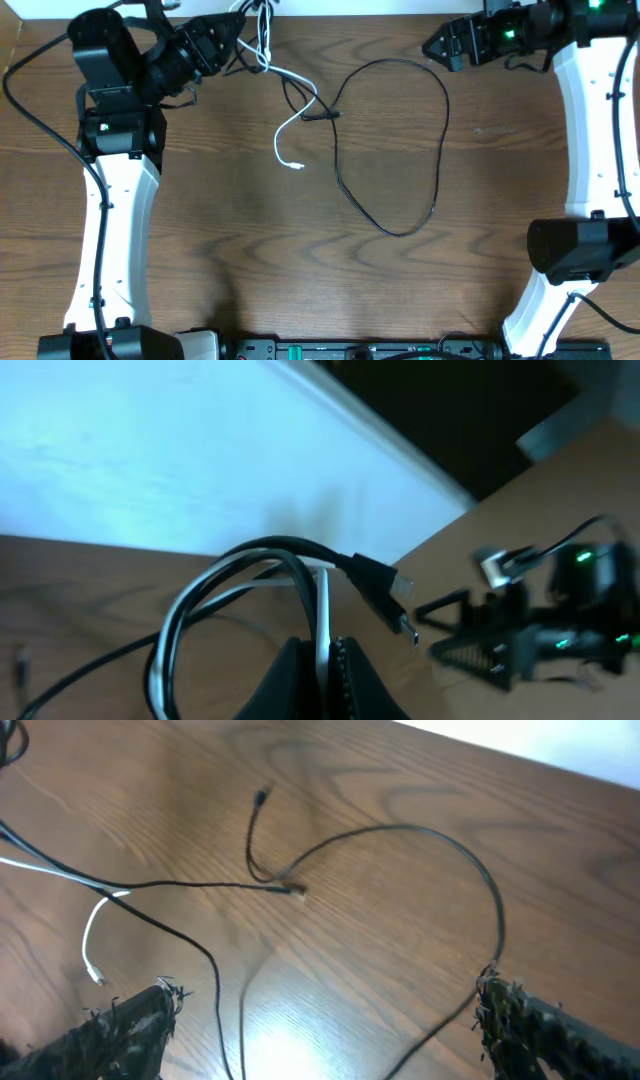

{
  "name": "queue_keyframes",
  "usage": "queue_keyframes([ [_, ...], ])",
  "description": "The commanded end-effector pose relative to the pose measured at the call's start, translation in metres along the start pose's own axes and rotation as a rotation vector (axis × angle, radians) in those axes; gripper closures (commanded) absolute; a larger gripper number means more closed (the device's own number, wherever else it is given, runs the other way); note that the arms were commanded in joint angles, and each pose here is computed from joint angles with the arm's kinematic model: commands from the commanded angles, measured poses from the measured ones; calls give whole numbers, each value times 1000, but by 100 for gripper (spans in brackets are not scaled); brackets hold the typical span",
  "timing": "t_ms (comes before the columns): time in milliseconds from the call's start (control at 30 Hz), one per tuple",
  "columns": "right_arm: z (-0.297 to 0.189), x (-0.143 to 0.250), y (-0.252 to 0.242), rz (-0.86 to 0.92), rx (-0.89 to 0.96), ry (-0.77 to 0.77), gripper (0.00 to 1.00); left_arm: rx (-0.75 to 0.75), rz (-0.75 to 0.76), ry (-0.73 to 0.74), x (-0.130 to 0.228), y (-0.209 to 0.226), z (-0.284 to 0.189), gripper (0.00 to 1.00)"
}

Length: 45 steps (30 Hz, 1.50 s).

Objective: Untangle cables

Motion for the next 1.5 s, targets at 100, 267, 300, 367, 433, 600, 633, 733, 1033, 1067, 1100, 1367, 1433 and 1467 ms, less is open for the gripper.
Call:
queue_keyframes([
  [100,14,-7,32,-82,-108,-23,8,79,-125,-37,-13,-22,-8,92],
  [267,24,-9,55,-131,-143,-18,9,88,-185,-42,-14,-23,-8,92],
  [300,25,-9,58,-136,-148,-15,9,89,-199,-42,-15,-23,-8,92],
  [367,28,-8,64,-158,-158,-8,10,90,-229,-45,-15,-23,-8,93],
  [433,32,-7,68,-169,-167,1,10,100,-259,-54,-17,-25,-9,93],
  [600,42,0,73,-186,-184,35,12,157,-330,-111,-29,-35,-11,93],
  [633,45,1,72,-184,-184,39,12,163,-341,-123,-31,-36,-12,93],
  [733,53,4,72,-179,-214,45,14,176,-373,-151,-36,-39,-13,93],
  [1033,89,15,80,-297,-382,3,14,177,-453,-157,-37,-38,-13,92],
  [1067,97,20,84,-350,-423,0,14,177,-452,-157,-37,-38,-13,93],
  [1100,100,23,86,-374,-445,1,14,177,-452,-157,-37,-38,-13,93],
  [1367,128,40,100,-477,-494,1,20,181,-457,-152,-36,-39,-11,93],
  [1433,138,41,101,-479,-494,-27,21,185,-456,-146,-34,-41,-10,93],
  [1467,142,40,101,-474,-493,-38,22,187,-456,-143,-34,-42,-9,93],
])
Point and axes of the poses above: each gripper's point midway between its finger pads, its own z axis out along the fingers, its own y axis along the line the jaws close on, x = y × z, the point moved 9 cm from there along -z, back along the fingers, and after that the axes turned 3 degrees about z, right-handed, at the moved point
